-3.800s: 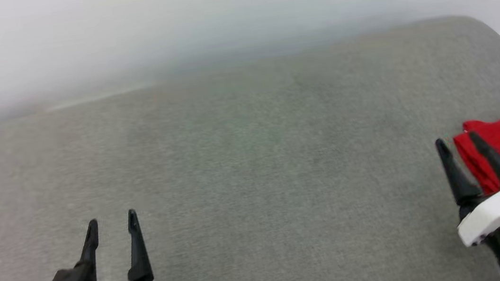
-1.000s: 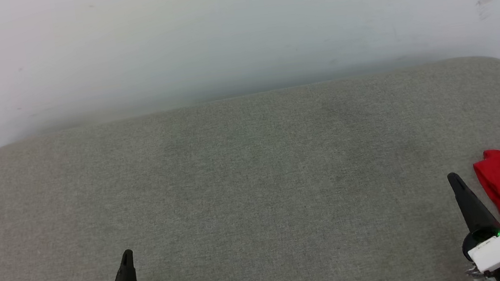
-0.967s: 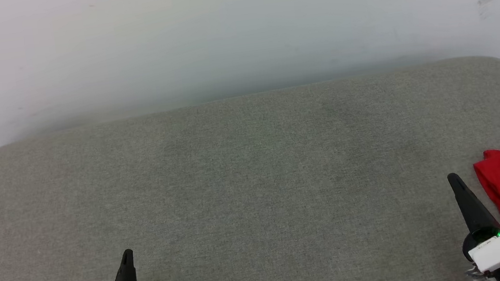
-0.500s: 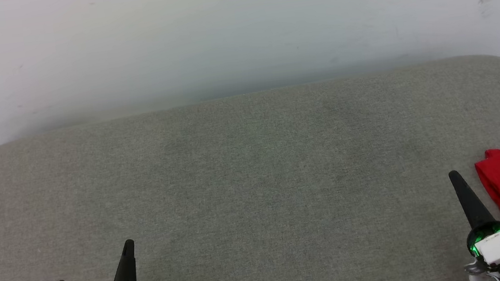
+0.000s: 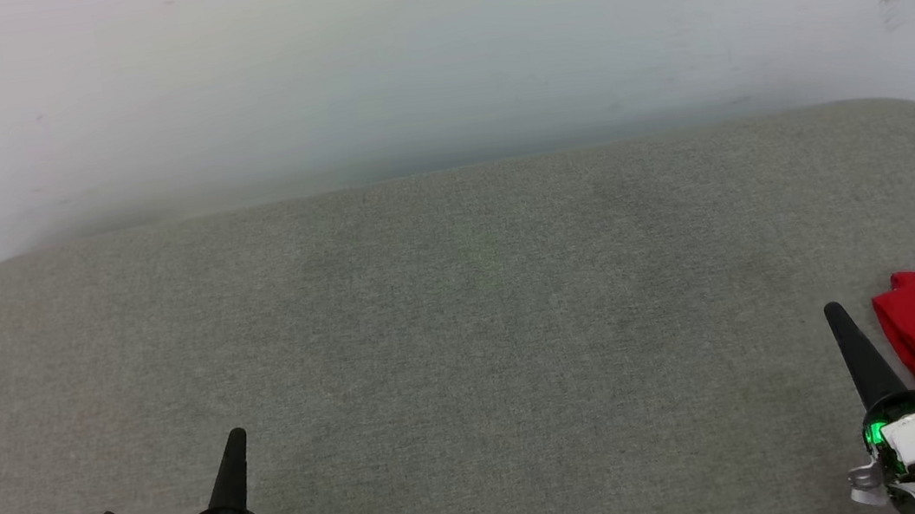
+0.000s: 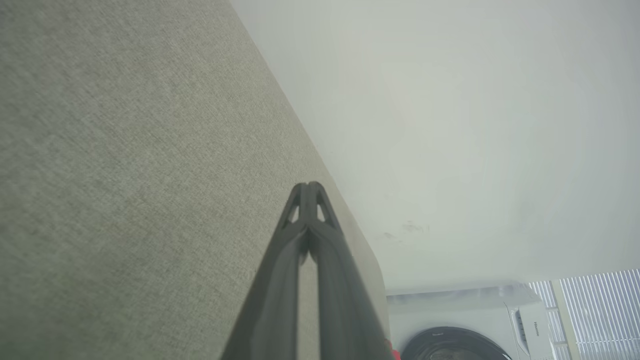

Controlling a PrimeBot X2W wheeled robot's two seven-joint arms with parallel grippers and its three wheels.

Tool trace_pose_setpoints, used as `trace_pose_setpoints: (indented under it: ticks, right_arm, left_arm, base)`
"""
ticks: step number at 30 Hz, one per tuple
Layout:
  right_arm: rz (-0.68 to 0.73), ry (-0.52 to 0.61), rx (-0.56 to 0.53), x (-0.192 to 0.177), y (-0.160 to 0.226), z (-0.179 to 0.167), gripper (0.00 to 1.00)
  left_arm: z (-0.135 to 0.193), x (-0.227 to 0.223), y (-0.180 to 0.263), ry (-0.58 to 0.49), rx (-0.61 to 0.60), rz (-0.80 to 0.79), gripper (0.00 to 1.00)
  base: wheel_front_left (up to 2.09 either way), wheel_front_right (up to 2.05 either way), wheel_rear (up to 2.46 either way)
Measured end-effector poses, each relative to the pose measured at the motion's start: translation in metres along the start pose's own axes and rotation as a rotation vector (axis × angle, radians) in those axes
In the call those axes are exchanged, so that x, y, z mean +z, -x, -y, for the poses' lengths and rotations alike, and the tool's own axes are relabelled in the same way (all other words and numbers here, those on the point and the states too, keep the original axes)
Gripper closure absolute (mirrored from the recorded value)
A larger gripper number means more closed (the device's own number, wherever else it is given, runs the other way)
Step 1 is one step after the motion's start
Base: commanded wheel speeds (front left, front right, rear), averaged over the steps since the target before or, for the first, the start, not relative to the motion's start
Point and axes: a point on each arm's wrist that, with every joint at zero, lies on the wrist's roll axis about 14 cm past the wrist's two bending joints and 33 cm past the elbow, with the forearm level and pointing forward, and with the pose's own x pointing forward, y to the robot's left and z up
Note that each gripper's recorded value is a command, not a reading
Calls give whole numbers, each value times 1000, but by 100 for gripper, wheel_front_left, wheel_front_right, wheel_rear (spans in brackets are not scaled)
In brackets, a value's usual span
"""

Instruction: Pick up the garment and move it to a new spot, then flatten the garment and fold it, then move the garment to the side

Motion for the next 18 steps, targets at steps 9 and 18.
trace_pose_setpoints:
  ticks: [9, 18]
  right_arm:
    - [9, -87, -4, 0, -3, 2, 100]
    - [15, -166, -2, 0, -7, 2, 100]
  left_arm:
    - [4, 3, -3, 84, -20, 2, 100]
    - [4, 5, -5, 163, -31, 4, 100]
  base:
    - [0, 0, 0]
    - [0, 0, 0]
